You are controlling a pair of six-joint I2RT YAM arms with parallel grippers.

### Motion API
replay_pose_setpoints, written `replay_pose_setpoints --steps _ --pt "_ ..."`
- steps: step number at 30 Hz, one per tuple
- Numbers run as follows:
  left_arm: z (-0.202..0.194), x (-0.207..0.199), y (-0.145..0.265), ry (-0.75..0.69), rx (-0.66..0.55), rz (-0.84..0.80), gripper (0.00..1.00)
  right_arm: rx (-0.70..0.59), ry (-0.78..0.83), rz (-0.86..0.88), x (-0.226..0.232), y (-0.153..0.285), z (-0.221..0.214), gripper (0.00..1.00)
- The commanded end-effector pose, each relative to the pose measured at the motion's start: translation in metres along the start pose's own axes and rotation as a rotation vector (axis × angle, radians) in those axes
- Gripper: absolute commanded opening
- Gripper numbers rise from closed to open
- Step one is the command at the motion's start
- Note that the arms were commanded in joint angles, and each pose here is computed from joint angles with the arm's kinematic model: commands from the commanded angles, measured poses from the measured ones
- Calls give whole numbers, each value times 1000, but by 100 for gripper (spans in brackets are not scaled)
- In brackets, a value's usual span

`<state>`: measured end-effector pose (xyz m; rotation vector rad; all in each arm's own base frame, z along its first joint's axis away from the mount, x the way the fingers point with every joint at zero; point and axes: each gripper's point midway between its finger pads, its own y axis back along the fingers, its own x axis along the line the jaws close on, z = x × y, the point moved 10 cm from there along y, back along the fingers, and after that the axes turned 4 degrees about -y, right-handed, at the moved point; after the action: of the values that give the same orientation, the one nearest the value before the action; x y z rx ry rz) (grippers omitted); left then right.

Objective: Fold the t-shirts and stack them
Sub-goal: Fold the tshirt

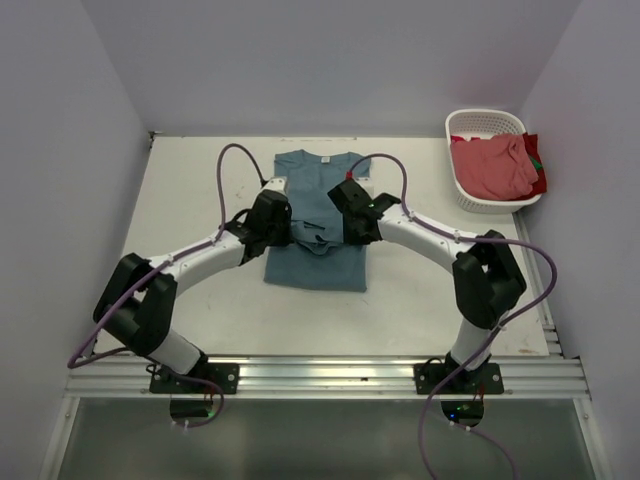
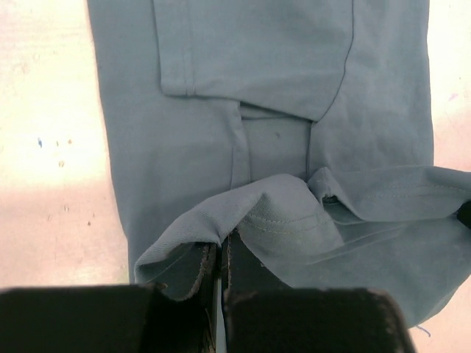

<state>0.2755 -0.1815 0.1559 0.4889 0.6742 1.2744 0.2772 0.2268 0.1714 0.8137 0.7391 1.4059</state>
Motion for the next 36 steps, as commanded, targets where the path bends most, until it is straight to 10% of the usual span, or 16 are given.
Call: replay_pose_setpoints --steps 1,7,8,9,10,12,14,30,31,33,34,36 --pt "27 -5 -14 -14 -64 -21 0 -77 -20 13 4 -1 29 0" --pt "63 8 -48 -2 -61 6 0 -107 -63 -39 -2 -26 74 2" --pt "80 8 -50 8 -81 8 0 -91 -77 -70 -11 -34 83 23" --pt "87 12 -54 18 -84 21 0 -128 -100 -59 -8 -29 106 72" --pt "92 23 -65 49 -70 59 22 -125 -111 -77 -11 -31 116 98" --pt "111 31 -65 81 -76 117 100 -62 -103 -154 -21 -46 121 99" --pt "118 38 -62 91 -89 138 100 -90 -113 -151 -23 -37 132 99" --pt "77 27 -47 76 -49 -175 100 -77 -121 15 -43 -7 84 98" --pt "84 22 -50 61 -78 -221 100 -63 -119 56 -39 -10 83 92" --pt "83 16 -60 55 -41 -311 98 -49 -113 101 -35 -12 83 21" --pt "91 12 -63 52 -73 -358 94 -30 -111 111 -33 -18 82 0" --pt "85 6 -73 60 -28 -470 74 4 -111 164 -27 -21 80 0"
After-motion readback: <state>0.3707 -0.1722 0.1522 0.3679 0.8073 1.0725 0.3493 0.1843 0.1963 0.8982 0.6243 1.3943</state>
